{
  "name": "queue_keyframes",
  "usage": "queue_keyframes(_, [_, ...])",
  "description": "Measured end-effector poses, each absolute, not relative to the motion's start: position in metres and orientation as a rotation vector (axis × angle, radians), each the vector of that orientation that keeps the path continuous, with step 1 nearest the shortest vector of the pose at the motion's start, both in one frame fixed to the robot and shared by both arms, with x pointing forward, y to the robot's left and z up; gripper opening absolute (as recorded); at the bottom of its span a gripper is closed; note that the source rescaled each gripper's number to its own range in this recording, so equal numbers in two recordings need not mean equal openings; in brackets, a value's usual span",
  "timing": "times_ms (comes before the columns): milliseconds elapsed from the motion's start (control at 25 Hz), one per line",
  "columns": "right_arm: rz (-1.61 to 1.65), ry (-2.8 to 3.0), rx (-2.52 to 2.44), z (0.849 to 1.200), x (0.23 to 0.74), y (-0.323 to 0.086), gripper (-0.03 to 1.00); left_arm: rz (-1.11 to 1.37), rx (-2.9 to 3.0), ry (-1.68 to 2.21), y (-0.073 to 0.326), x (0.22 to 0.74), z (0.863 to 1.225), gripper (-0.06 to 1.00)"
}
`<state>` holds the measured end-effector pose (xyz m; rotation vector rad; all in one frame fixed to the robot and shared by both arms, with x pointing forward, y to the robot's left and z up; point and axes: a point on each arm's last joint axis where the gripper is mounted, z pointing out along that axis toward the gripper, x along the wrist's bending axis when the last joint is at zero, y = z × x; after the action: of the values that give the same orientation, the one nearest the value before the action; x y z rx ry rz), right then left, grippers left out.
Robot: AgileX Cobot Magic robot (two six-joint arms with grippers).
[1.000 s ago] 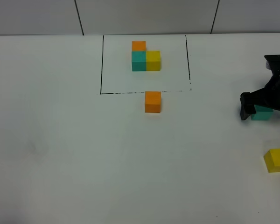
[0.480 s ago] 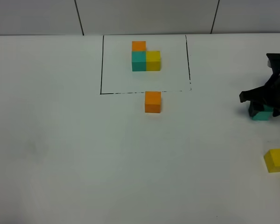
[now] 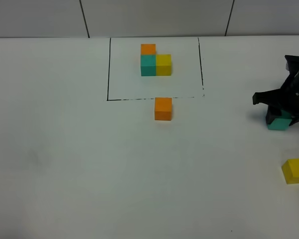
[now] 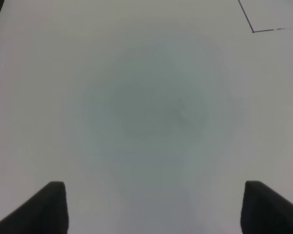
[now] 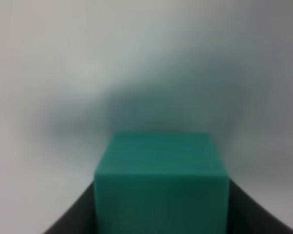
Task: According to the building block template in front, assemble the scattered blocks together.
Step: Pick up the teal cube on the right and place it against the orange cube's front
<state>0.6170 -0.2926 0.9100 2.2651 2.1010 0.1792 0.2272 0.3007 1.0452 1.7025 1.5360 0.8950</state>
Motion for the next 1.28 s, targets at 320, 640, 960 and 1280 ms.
queue_keyframes(320, [0.032, 2.183, 2.099, 0.951, 0.603, -0.217, 0.01, 0.895, 1.703, 1.536, 0.301, 0.227, 1.045, 0.65])
queue_keyframes(640, [0.087, 2.183, 2.060, 0.973, 0.564, -0.130, 0.01, 0.910, 1.709, 1.537, 0.302, 0.227, 1.045, 0.65])
queue_keyframes(960, [0.228, 2.154, 2.098, 0.974, 0.532, -0.070, 0.01, 0.934, 1.714, 1.546, 0.304, 0.227, 1.045, 0.65])
queue_keyframes(1280, [0.316, 2.162, 2.171, 0.955, 0.538, -0.041, 0.01, 0.934, 1.714, 1.546, 0.304, 0.227, 1.045, 0.65])
